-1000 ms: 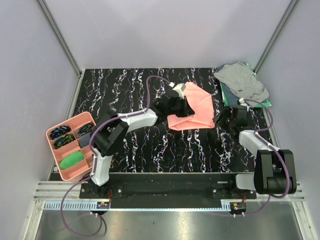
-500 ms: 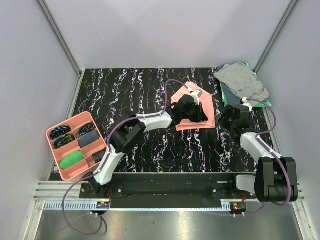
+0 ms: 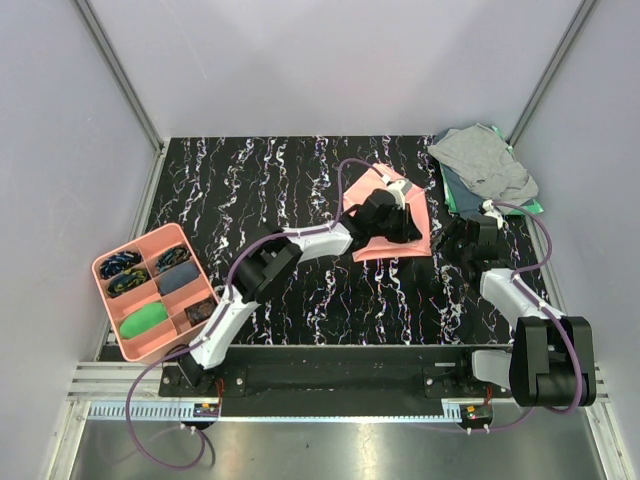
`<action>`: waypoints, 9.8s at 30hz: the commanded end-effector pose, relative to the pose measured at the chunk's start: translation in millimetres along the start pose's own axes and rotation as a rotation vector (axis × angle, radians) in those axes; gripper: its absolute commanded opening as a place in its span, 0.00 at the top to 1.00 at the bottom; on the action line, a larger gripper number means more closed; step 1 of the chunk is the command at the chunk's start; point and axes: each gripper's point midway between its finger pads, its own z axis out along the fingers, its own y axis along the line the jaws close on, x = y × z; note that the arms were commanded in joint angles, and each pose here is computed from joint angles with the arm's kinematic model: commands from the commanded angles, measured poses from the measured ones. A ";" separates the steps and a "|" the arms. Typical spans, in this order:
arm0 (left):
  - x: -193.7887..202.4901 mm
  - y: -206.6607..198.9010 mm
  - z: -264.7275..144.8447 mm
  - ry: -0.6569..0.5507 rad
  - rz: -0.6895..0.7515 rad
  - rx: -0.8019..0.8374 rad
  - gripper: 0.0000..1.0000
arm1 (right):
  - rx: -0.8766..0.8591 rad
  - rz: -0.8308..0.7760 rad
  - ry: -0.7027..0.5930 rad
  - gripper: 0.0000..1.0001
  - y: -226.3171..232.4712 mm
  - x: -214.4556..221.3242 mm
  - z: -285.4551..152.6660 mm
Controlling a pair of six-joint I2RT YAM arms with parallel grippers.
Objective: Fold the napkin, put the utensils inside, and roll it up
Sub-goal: Fold the napkin, then roll the napkin with the utensil
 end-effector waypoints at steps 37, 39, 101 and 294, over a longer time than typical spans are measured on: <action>-1.0 -36.8 29.8 -0.024 0.046 0.137 0.62 | 0.000 0.063 -0.044 0.30 -4.6 -16.0 -6.5; -9.0 -46.3 24.0 -0.036 0.056 0.155 0.51 | -0.013 0.072 -0.048 0.30 -2.7 -20.0 -11.3; -47.4 84.2 -263.0 -0.286 -0.096 -0.285 0.09 | -0.152 0.092 0.413 0.99 4.3 45.8 36.4; 96.6 119.0 -275.7 0.066 -0.425 -0.209 0.37 | -0.352 -1.605 0.377 0.96 145.2 240.7 -36.5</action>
